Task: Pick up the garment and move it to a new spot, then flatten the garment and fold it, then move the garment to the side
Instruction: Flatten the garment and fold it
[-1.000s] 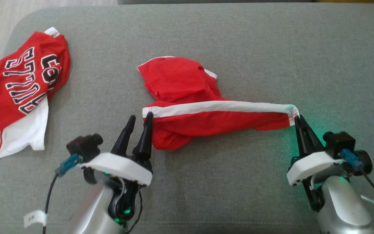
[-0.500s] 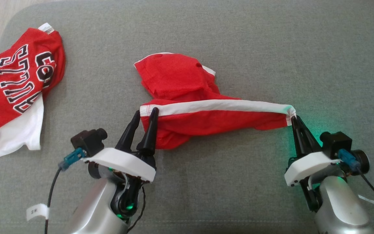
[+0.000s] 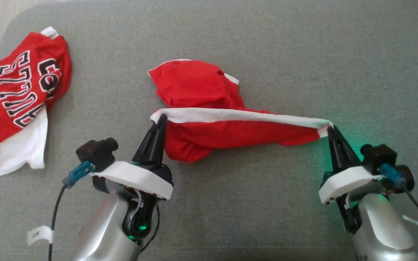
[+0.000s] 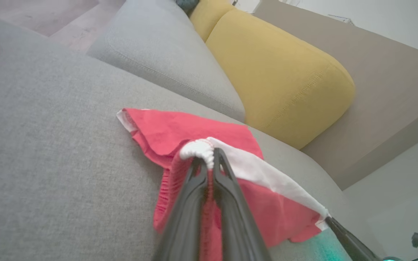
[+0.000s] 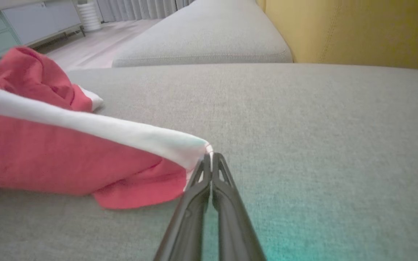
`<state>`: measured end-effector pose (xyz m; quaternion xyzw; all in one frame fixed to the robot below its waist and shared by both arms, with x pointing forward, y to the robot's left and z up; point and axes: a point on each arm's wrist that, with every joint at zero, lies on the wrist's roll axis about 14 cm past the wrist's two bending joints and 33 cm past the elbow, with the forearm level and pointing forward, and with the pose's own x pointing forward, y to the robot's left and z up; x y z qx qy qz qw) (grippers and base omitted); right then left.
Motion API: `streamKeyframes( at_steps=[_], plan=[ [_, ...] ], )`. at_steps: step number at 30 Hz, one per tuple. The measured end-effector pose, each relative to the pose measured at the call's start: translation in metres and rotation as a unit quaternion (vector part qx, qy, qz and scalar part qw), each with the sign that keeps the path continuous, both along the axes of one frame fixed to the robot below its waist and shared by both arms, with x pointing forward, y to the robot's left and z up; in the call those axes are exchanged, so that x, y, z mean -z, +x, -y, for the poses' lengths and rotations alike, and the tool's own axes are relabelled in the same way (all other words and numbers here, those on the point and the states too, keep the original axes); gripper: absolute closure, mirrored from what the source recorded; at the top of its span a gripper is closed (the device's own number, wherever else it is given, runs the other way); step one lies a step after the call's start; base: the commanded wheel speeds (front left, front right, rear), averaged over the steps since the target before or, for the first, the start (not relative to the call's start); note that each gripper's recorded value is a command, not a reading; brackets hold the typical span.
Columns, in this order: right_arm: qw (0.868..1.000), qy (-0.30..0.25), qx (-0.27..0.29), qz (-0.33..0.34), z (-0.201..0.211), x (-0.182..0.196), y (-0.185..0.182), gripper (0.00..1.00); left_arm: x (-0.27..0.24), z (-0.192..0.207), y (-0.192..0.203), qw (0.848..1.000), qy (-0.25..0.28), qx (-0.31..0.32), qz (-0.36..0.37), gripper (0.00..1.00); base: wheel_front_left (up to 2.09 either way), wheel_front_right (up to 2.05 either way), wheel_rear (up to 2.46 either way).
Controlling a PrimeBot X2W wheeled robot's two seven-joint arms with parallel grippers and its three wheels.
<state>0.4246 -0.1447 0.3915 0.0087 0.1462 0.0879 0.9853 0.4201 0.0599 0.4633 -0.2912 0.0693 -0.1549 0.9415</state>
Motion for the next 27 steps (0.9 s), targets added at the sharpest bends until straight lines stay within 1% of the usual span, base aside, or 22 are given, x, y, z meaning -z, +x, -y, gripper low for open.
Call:
streamKeyframes(
  at_steps=[3, 5, 7, 10, 12, 15, 18, 22, 23, 25, 26, 27],
  plan=[
    [0.999, 0.011, 0.004, 0.03, 0.0, -0.02, 0.006, 1.0, -0.015, 0.0, 0.0, 0.999, 0.015, 0.003, 0.028, 1.0, 0.0, 0.0, 0.0],
    [0.998, 0.017, -0.003, 0.056, -0.006, -0.038, 0.01, 1.0, -0.026, 0.001, -0.001, 0.998, 0.032, 0.007, 0.05, 1.0, 0.0, 0.0, 0.0],
    [0.995, 0.022, -0.014, 0.091, -0.014, -0.063, 0.014, 1.0, -0.042, 0.001, 0.0, 0.996, 0.048, 0.009, 0.077, 1.0, 0.0, 0.0, 0.0],
    [0.986, 0.03, -0.031, 0.161, -0.023, -0.114, 0.022, 1.0, -0.082, 0.006, 0.006, 0.985, 0.087, 0.022, 0.146, 1.0, 0.0, 0.0, 0.0],
    [0.975, 0.033, -0.037, 0.218, -0.024, -0.158, 0.026, 1.0, -0.12, 0.011, 0.009, 0.972, 0.109, 0.036, 0.206, 1.0, 0.0, 0.0, 0.0],
    [0.949, 0.028, -0.045, 0.31, -0.02, -0.23, 0.026, 1.0, -0.18, 0.01, 0.011, 0.947, 0.13, 0.046, 0.289, 1.0, 0.0, 0.0, 0.0],
    [0.919, 0.02, -0.05, 0.39, -0.013, -0.296, 0.018, 1.0, -0.232, 0.009, 0.01, 0.927, 0.126, 0.048, 0.349, 1.0, 0.0, 0.0, 0.0],
    [0.88, 0.004, -0.053, 0.472, 0.002, -0.365, 0.004, 1.0, -0.295, 0.02, 0.002, 0.902, 0.103, 0.065, 0.414, 1.0, 0.0, 0.0, 0.0],
    [0.874, 0.001, -0.053, 0.484, 0.005, -0.376, 0.004, 1.0, -0.307, 0.022, 0.001, 0.899, 0.097, 0.069, 0.423, 1.0, 0.0, 0.0, 0.0],
    [0.867, -0.006, -0.054, 0.496, 0.01, -0.389, 0.008, 1.0, -0.321, 0.025, 0.006, 0.897, 0.093, 0.077, 0.425, 1.0, 0.0, 0.0, 0.0],
    [0.867, -0.011, -0.056, 0.494, 0.01, -0.39, 0.013, 1.0, -0.321, 0.025, 0.01, 0.9, 0.094, 0.081, 0.417, 1.0, 0.0, 0.0, 0.0],
    [0.871, -0.013, -0.059, 0.488, 0.009, -0.388, 0.019, 1.0, -0.316, 0.025, 0.017, 0.906, 0.099, 0.084, 0.404, 1.0, 0.0, 0.0, 0.0]
  ],
)
